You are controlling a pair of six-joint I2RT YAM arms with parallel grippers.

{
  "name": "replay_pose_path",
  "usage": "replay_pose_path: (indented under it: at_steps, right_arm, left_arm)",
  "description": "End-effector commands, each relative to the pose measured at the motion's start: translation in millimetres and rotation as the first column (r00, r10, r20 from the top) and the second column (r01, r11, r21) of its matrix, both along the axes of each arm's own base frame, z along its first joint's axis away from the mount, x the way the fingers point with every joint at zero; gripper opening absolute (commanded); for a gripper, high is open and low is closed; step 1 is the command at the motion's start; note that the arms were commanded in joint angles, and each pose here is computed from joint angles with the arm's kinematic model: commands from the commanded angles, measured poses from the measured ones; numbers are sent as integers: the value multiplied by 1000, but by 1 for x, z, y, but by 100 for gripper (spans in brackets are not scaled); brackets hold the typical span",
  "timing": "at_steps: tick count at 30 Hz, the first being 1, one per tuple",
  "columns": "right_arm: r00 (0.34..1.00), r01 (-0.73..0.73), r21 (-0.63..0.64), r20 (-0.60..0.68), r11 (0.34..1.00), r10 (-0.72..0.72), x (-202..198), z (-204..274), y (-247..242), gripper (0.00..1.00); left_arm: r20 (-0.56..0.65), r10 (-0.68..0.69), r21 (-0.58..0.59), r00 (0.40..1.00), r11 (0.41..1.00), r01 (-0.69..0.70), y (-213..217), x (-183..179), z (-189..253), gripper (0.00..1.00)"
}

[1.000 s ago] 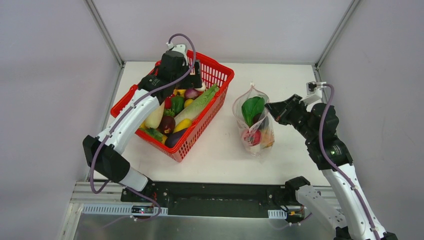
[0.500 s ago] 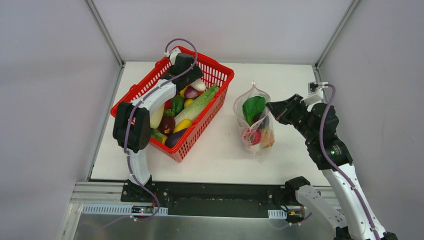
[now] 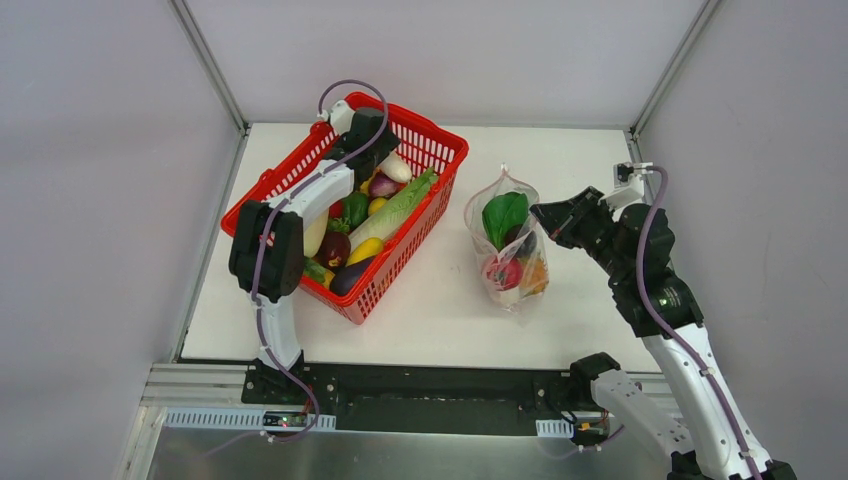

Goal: Place the food in the zip-top bag and seal the zipper
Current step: Pick up the fake vegetable from the bin.

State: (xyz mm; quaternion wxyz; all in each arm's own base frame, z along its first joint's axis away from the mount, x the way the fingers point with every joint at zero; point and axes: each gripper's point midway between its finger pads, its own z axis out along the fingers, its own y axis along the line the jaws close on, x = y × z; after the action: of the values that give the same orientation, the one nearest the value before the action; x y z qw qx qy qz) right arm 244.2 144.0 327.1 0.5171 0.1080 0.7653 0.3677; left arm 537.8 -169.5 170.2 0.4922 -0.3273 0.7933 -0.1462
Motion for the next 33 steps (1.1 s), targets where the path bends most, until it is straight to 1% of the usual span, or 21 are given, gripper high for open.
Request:
replay_pose_path:
  at_steps: [1,4,12,16,19,21,22,23,26,29,33]
  right_arm:
    - [998,1,32,65,999,-3,2,19,1,0]
    - [998,5,30,70,1000,-7,1,20,0,0]
    - [997,9,26,75,1000,-11,-1,21,-2,0]
    - [997,11,23,79,1000,-12,-1,22,-3,0]
    - [997,12,19,80,1000,-13,-2,22,-4,0]
    - [997,12,18,80,1000,-13,-2,22,-4,0]
    - [997,11,18,81,1000,-13,-3,22,-4,0]
    - [997,11,17,82,1000,-12,-3,23,-4,0]
    - [997,10,17,83,1000,-11,-4,23,-4,0]
    - [997,4,20,80,1000,-6,-4,21,-3,0]
    - [997,-10,30,81,999,8,-5,21,0,0]
  left_arm:
    - [22,39,-44,999,998,-38,0,5,-1,69]
    - [14,33,-46,999,998,-32,-1,4,-3,66]
    - [-10,36,-34,999,999,-36,-2,-7,-15,68]
    - [-17,45,-36,999,998,-46,-1,-10,-20,66]
    - [-10,41,-34,999,999,-41,-1,-10,-18,54]
    - [21,24,-31,999,999,-23,-2,-9,-7,46]
    - [53,5,-27,999,1000,-4,-4,-10,3,38]
    - [90,-14,-16,996,1000,15,-6,-12,16,32]
    - [156,-5,45,988,999,-2,3,-26,49,28]
    - [209,-20,79,978,997,3,10,-41,80,21]
    - [264,-23,126,964,992,-11,20,-63,108,19]
